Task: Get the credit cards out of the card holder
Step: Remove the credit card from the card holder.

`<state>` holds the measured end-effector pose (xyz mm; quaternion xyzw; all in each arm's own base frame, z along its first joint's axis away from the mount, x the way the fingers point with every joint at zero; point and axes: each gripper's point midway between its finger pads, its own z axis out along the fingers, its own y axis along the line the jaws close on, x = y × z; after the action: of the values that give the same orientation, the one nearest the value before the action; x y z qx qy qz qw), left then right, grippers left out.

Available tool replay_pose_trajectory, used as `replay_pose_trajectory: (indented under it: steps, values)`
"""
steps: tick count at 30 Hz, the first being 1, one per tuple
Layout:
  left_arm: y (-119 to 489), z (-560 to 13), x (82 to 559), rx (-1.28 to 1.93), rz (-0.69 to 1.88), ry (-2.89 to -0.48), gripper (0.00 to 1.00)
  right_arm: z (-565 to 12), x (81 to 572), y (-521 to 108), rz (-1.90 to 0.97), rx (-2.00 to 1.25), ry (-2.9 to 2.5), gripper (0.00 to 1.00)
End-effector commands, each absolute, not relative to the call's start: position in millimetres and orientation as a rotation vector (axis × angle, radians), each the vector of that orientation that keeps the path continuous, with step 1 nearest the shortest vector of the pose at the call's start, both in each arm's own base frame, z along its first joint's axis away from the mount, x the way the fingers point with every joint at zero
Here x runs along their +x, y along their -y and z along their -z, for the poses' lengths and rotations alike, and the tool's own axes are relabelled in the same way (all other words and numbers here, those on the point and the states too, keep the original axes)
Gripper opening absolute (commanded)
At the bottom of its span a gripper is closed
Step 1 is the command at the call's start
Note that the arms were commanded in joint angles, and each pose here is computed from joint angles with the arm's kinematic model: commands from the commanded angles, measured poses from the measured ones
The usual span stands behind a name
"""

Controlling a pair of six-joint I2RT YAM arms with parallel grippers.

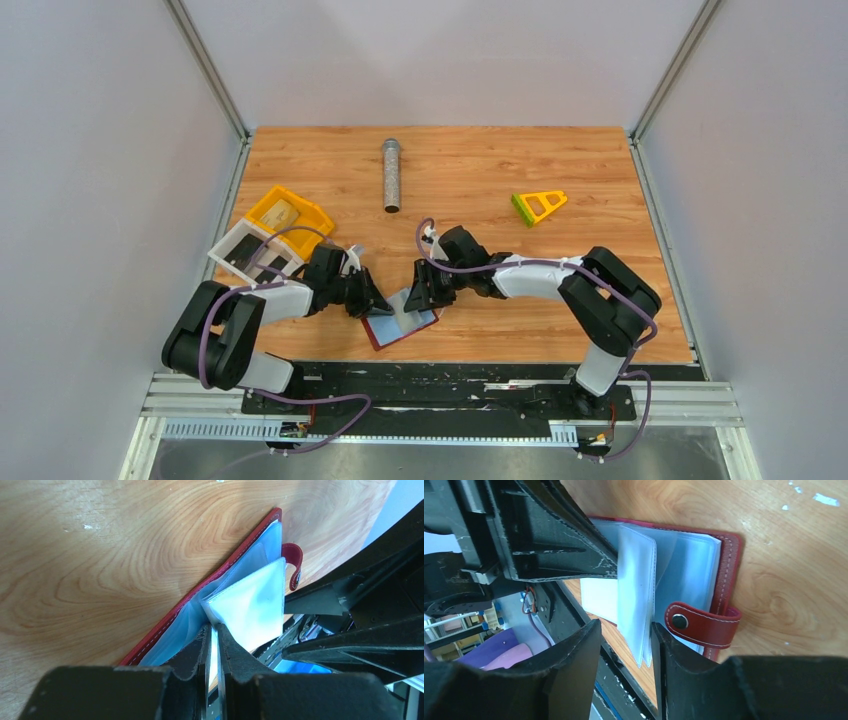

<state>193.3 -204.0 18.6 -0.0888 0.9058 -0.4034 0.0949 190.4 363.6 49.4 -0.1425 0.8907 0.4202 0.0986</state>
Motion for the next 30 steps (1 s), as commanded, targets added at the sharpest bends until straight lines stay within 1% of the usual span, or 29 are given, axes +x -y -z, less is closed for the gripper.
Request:
replay_pose_trajectory:
  steps: [1, 6, 11, 15, 19, 24, 30]
  values:
    - [204, -20, 192, -0.247, 1.188, -2.669, 0.16, -94, 195, -390, -1.391, -0.487, -2.474, 0.42]
    - [203, -26, 191, -0.252, 1.188, -2.653, 0.17, -97, 191, -394, -1.395, -0.494, -2.469, 0.41]
    - [201, -36, 190, -0.25, 1.177, -2.639, 0.17, -102, 190, -397, -1.397, -0.502, -2.457, 0.39]
    - [193, -45, 191, -0.254, 1.105, -2.636, 0.17, -105, 188, -399, -1.394, -0.509, -2.453, 0.35]
    - [183, -57, 194, -0.279, 1.007, -2.62, 0.2, -106, 187, -402, -1.394, -0.518, -2.45, 0.32]
    - [161, -68, 201, -0.292, 0.824, -2.622, 0.22, -111, 185, -411, -1.383, -0.545, -2.445, 0.31]
    - [150, -84, 208, -0.324, 0.802, -2.578, 0.23, -103, 175, -424, -1.378, -0.591, -2.48, 0.34]
